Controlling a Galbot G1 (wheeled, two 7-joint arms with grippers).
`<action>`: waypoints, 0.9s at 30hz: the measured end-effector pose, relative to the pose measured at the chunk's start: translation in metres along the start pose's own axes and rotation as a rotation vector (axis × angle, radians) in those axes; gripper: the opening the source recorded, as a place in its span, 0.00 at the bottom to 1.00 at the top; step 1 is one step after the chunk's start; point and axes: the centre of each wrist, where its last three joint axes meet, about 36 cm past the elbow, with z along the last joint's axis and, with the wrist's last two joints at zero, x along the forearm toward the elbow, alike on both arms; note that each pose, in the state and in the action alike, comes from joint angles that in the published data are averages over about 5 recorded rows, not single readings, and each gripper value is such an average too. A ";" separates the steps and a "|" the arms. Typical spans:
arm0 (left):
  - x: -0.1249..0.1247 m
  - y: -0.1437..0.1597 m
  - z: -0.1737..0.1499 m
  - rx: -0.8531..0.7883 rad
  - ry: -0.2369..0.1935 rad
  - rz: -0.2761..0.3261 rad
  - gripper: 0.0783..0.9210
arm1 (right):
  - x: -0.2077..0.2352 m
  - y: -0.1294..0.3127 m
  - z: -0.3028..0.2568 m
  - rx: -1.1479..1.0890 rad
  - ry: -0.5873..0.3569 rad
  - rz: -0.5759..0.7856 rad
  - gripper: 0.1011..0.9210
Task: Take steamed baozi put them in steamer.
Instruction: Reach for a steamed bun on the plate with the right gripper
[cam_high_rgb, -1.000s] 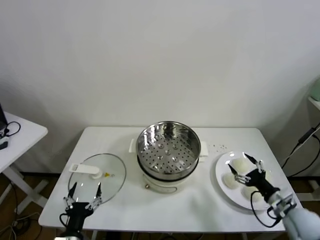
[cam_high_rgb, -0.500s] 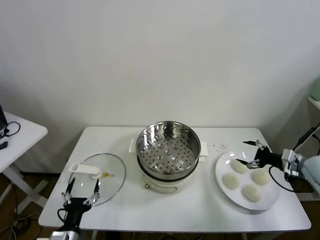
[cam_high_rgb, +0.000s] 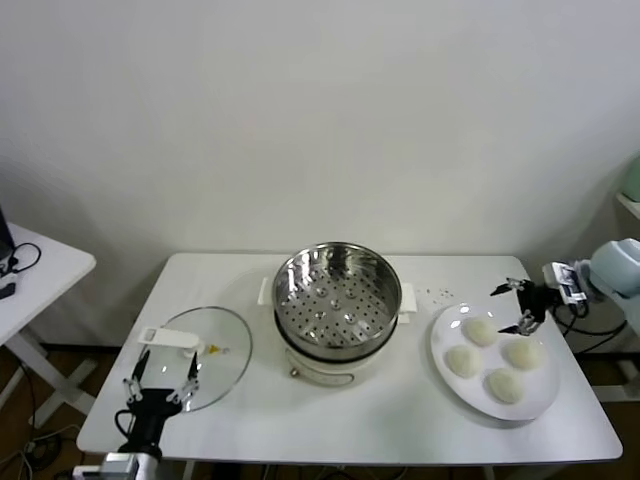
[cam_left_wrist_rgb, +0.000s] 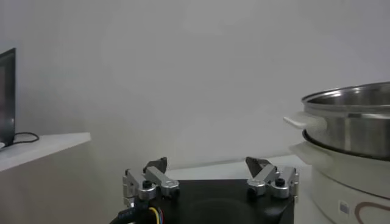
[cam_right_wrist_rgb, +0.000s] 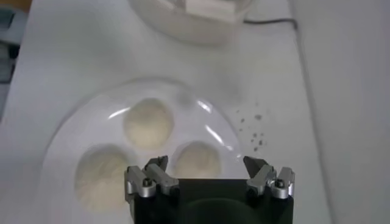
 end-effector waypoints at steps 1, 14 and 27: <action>0.000 0.000 0.000 0.000 0.002 -0.001 0.88 | -0.003 -0.003 -0.001 0.003 0.012 -0.015 0.88; -0.004 0.002 0.003 -0.007 0.021 -0.009 0.88 | -0.047 -0.033 -0.022 0.053 0.086 -0.070 0.88; -0.005 0.004 0.007 -0.010 0.031 -0.013 0.88 | -0.075 -0.044 -0.034 0.096 0.140 -0.078 0.88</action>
